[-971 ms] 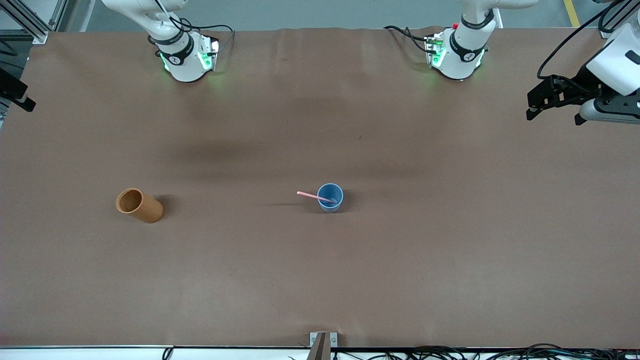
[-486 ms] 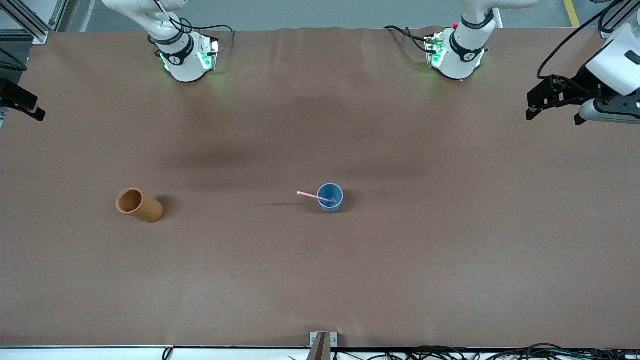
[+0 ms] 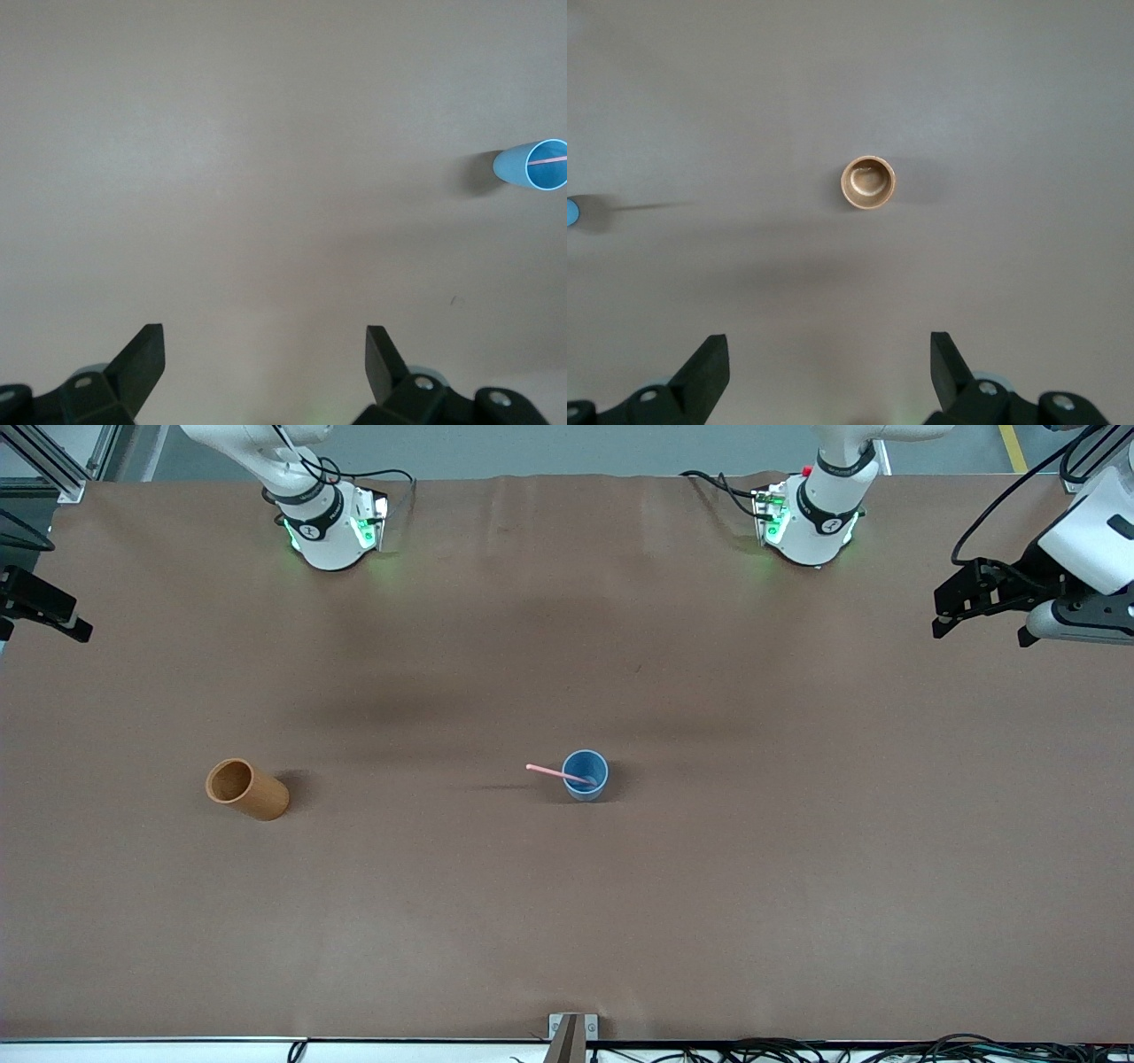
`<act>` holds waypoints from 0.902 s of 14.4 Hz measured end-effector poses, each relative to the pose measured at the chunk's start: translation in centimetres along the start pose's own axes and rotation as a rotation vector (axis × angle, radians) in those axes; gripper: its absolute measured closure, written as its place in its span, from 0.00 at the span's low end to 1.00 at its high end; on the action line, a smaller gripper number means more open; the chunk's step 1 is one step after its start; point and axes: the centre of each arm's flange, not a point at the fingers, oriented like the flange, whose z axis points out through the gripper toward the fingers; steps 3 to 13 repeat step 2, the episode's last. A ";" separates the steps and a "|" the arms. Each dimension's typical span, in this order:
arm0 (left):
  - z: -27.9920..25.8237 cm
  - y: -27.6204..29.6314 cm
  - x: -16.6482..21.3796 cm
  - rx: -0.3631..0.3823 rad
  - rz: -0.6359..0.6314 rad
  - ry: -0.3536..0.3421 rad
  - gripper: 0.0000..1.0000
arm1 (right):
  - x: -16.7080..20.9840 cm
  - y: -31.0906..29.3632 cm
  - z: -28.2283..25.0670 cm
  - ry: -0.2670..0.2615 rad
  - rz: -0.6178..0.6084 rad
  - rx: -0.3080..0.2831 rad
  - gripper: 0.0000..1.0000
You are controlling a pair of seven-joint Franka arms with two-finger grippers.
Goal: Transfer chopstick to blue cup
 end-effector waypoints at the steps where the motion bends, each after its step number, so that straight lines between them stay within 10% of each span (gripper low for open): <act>1: 0.0 0.0 0.0 0.000 0.000 0.000 0.00 | 0.0 0.0 0.0 0.001 -0.001 0.001 0.00; 13: 0.0 0.0 0.0 0.000 0.000 0.000 0.00 | 0.0 -0.1 0.0 0.001 -0.003 0.001 0.00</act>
